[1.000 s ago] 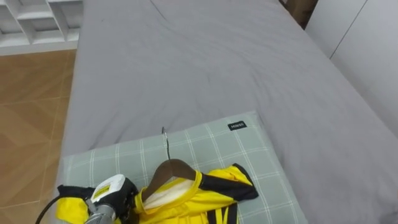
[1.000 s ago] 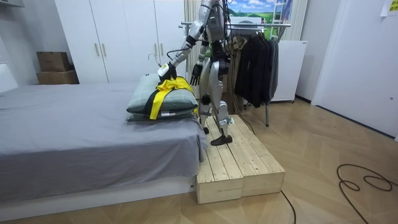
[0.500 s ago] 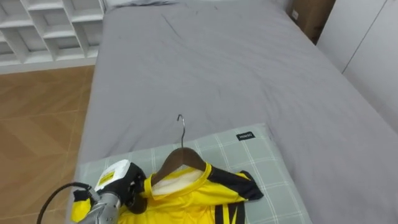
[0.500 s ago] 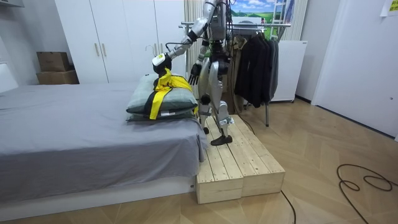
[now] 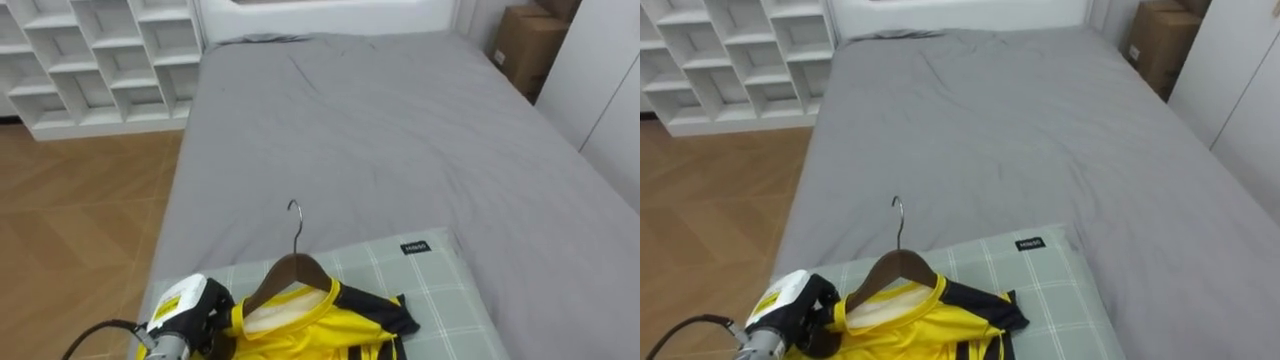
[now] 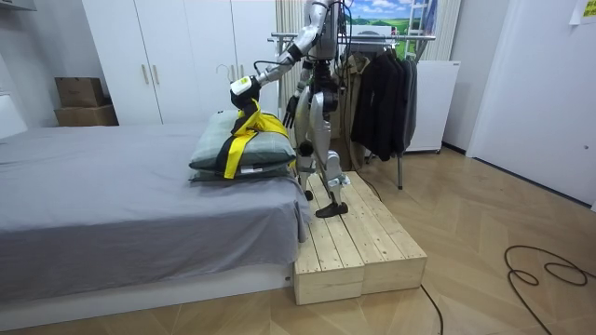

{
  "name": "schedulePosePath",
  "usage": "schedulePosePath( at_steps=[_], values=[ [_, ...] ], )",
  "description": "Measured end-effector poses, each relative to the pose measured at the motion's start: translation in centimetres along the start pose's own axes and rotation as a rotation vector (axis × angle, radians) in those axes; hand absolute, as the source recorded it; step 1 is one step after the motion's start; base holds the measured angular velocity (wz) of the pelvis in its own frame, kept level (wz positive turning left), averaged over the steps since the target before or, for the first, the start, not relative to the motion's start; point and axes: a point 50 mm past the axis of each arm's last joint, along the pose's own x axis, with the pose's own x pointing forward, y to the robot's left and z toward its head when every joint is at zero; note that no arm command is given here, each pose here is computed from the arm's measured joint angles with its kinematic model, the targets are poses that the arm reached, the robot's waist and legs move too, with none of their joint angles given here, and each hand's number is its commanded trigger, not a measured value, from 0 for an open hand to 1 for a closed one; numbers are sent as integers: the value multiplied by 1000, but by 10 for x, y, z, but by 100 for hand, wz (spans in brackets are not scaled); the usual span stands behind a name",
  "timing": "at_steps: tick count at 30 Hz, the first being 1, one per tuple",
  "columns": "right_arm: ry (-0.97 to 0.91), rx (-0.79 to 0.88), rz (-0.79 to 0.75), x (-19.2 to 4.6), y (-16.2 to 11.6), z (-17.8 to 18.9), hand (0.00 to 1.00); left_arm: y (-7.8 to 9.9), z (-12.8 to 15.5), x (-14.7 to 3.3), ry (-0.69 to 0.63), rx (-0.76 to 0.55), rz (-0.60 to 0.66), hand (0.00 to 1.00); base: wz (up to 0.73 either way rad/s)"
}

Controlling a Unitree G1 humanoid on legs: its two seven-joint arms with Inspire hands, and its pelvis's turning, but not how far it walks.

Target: Hang clothes

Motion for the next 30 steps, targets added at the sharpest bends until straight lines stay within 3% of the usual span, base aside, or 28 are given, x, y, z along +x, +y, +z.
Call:
schedulePosePath(
  at_steps=[13,30],
  values=[
    [53,84,-50,-4,-14,-18,0,4,-17,-4,92,-133,39,100,0],
    [70,2,-158,-7,-32,-22,0,26,2,-4,-13,-152,144,100,1]
  ],
)
